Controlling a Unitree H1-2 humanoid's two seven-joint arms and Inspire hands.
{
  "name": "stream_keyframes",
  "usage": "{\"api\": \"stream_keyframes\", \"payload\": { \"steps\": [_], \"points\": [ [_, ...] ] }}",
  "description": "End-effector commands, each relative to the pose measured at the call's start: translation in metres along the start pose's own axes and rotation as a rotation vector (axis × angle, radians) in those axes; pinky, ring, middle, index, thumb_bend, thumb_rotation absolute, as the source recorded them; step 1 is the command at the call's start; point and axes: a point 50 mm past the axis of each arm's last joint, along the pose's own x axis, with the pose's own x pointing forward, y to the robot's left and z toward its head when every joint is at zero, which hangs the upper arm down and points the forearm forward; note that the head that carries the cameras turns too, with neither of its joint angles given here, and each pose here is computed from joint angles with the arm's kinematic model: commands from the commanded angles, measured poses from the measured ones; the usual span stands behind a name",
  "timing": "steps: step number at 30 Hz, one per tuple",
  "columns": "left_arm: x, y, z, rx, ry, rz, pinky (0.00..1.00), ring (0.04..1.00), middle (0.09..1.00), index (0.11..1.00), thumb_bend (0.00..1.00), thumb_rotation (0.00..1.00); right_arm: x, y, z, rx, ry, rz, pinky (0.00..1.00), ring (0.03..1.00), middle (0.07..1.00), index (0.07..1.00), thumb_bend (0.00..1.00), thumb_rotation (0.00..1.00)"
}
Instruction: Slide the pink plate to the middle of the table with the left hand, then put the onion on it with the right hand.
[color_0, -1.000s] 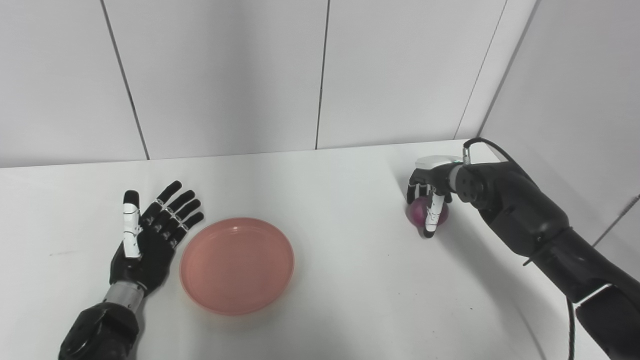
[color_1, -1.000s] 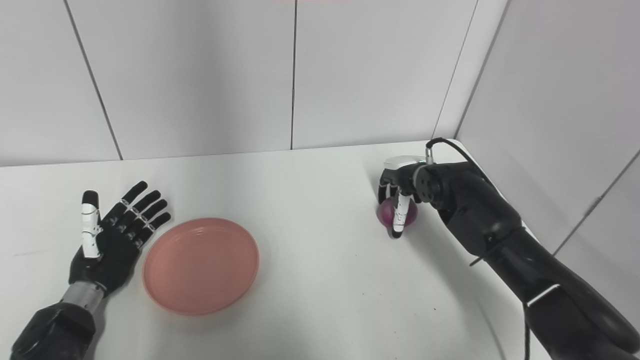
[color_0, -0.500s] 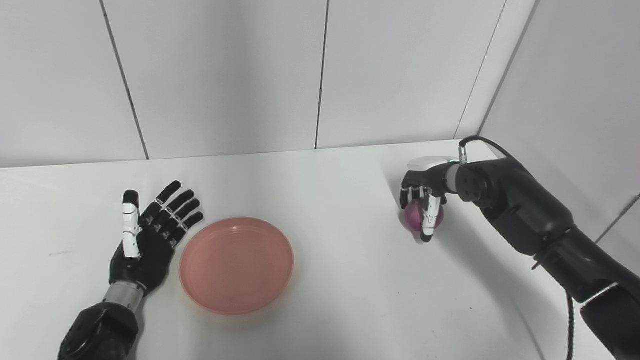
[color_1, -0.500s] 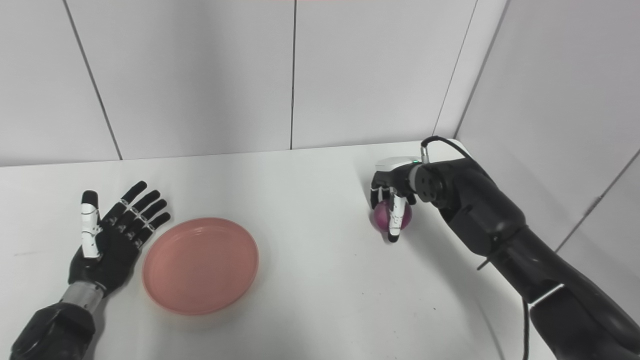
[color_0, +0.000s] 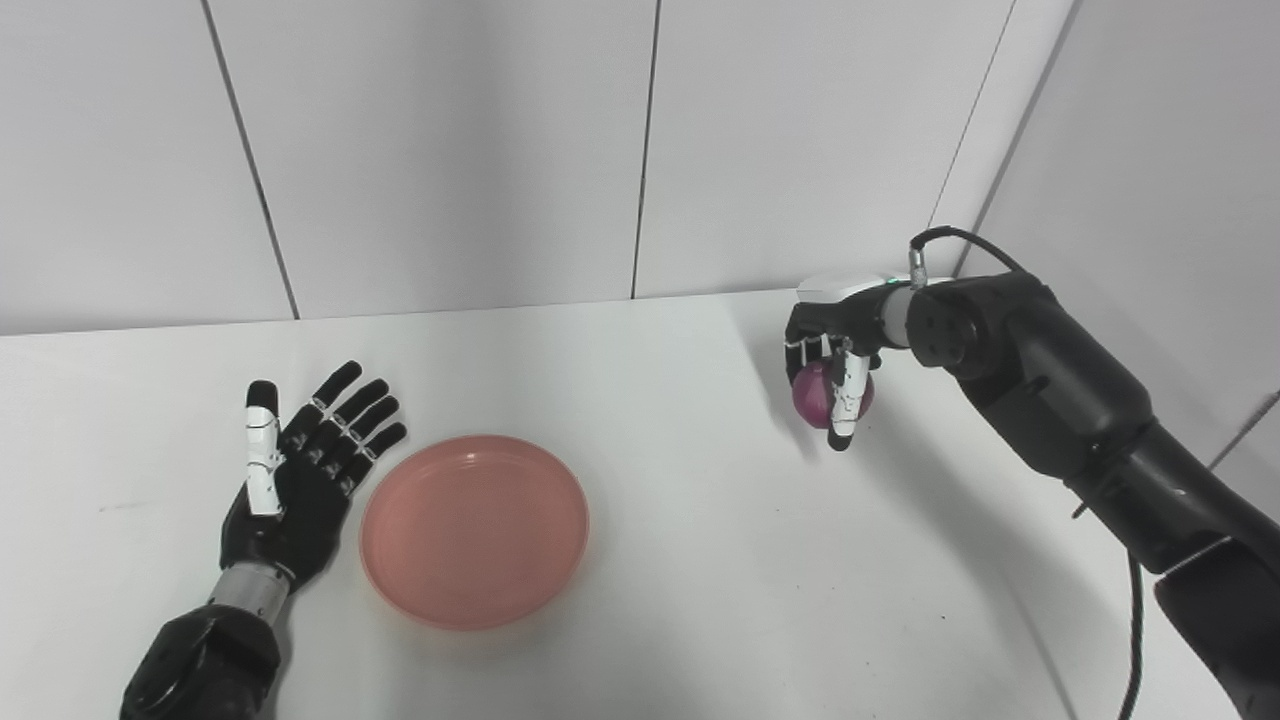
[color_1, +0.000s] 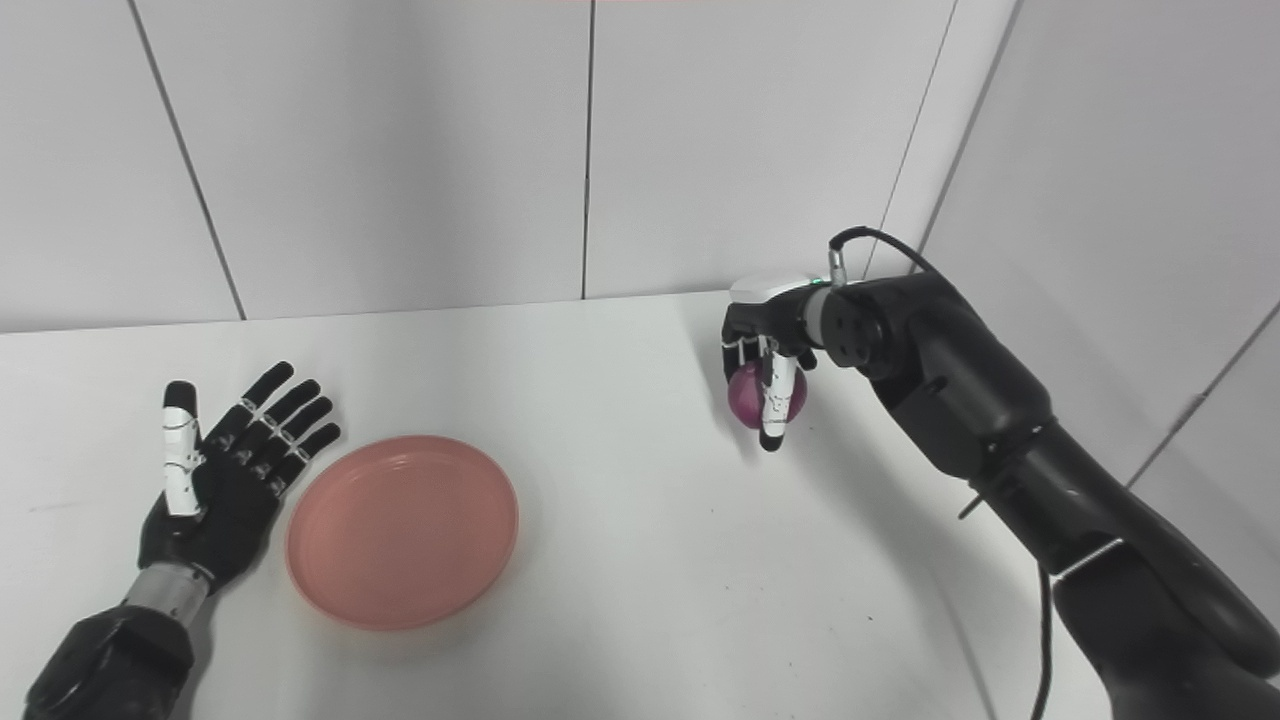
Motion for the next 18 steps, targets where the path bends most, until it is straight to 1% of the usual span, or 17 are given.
{"api": "stream_keyframes", "payload": {
  "steps": [1,4,7,9,11,12,14,15,18],
  "points": [
    [-0.029,0.025,-0.054,-0.040,0.225,0.155,0.80,0.834,0.773,0.809,0.70,0.89,-0.024,-0.046,0.002,-0.088,-0.009,-0.132,0.29,0.359,0.473,0.499,0.53,0.00],
    [-0.028,0.024,-0.056,-0.037,0.226,0.156,0.77,0.820,0.765,0.805,0.71,0.88,-0.028,-0.054,0.015,-0.130,-0.037,-0.156,0.31,0.390,0.453,0.516,0.53,0.00],
    [-0.026,0.020,-0.059,-0.041,0.223,0.148,0.76,0.816,0.767,0.812,0.71,0.88,-0.030,-0.059,0.031,-0.153,-0.095,-0.189,0.31,0.389,0.453,0.517,0.53,0.00],
    [-0.025,0.016,-0.060,-0.038,0.221,0.141,0.77,0.814,0.767,0.813,0.71,0.88,-0.031,-0.063,0.042,-0.159,-0.132,-0.206,0.32,0.405,0.458,0.512,0.53,0.00],
    [-0.024,0.013,-0.061,-0.037,0.221,0.140,0.78,0.811,0.769,0.817,0.70,0.89,-0.031,-0.065,0.049,-0.160,-0.163,-0.215,0.33,0.394,0.490,0.531,0.52,0.00],
    [-0.023,0.011,-0.062,-0.039,0.220,0.139,0.78,0.809,0.773,0.815,0.70,0.89,-0.030,-0.067,0.058,-0.171,-0.186,-0.222,0.31,0.382,0.480,0.542,0.51,0.00],
    [-0.022,0.007,-0.063,-0.040,0.219,0.136,0.79,0.807,0.775,0.814,0.70,0.89,-0.030,-0.071,0.075,-0.193,-0.220,-0.236,0.29,0.375,0.472,0.547,0.51,0.00],
    [-0.022,0.006,-0.064,-0.039,0.218,0.134,0.82,0.819,0.780,0.820,0.70,0.89,-0.031,-0.073,0.083,-0.202,-0.233,-0.242,0.29,0.394,0.496,0.514,0.52,0.00],
    [-0.021,0.002,-0.066,-0.033,0.219,0.135,0.84,0.831,0.785,0.830,0.71,0.90,-0.033,-0.077,0.105,-0.231,-0.295,-0.272,0.29,0.410,0.508,0.494,0.52,0.00]
  ]
}}
